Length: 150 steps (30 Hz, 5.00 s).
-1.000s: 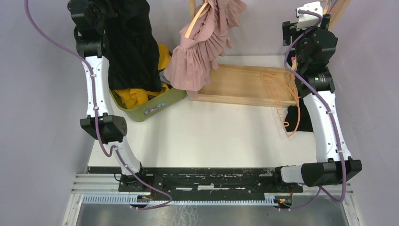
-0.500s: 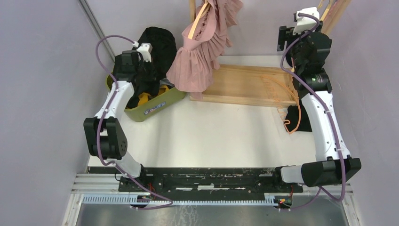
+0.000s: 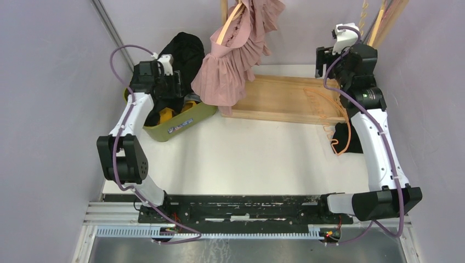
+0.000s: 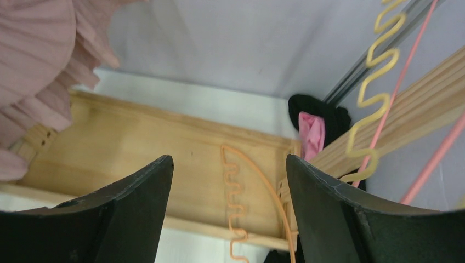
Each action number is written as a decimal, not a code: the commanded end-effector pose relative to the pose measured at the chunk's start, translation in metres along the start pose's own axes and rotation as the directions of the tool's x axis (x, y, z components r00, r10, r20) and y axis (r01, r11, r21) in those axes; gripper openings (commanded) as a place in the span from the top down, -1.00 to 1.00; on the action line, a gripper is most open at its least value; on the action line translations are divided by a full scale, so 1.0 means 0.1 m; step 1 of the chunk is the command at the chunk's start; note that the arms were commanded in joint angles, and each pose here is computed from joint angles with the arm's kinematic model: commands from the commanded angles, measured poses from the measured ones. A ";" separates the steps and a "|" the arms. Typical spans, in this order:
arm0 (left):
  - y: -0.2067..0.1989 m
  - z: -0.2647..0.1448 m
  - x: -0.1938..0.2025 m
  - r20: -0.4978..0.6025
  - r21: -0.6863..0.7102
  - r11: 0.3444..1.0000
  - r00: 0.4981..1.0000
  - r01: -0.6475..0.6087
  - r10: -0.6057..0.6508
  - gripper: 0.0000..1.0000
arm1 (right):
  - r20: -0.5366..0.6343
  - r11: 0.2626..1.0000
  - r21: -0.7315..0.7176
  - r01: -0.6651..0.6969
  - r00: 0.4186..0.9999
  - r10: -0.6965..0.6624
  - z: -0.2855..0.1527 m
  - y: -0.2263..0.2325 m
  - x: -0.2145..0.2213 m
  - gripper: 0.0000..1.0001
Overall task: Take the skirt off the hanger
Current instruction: Place the skirt in the bin, then pick up the hanger at the center of the board, then place the hanger at the clothesline.
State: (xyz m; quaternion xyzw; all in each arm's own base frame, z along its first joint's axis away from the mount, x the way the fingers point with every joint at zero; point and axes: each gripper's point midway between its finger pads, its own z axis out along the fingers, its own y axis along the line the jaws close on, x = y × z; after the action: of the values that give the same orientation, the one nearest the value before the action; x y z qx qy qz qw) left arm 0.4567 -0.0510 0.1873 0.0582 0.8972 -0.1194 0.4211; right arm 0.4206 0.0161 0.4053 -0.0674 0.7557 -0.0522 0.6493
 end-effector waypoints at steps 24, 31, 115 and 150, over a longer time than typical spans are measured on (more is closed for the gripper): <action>-0.14 -0.24 0.11 -0.021 -0.103 0.993 0.998 0.049 -0.051 -0.45 | -0.591 0.989 0.128 -0.068 0.796 0.132 -1.02 -0.04 2.17 -0.64; -0.33 -0.20 0.23 -0.071 -0.168 0.984 0.997 -0.055 0.043 -0.46 | -0.620 0.982 0.184 -0.035 0.771 0.143 -1.07 -0.23 2.36 -0.61; -0.29 -0.58 0.14 -0.020 -0.213 0.972 0.995 -0.096 0.094 -0.37 | -0.451 0.963 -0.266 0.026 0.880 -0.149 -0.57 0.74 1.21 0.97; -0.57 -0.46 0.00 -0.007 -0.127 0.981 0.989 -0.146 0.146 -0.35 | -0.209 0.550 0.735 0.396 0.905 -0.372 -0.80 -1.12 -1.25 0.97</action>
State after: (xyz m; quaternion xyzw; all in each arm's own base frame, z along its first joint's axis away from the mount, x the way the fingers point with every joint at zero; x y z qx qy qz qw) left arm 0.3990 -0.0870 0.2064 0.0679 0.9101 -0.0292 0.4077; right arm 0.3756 -0.0659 0.5015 -0.0608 0.6863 -0.5433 0.4798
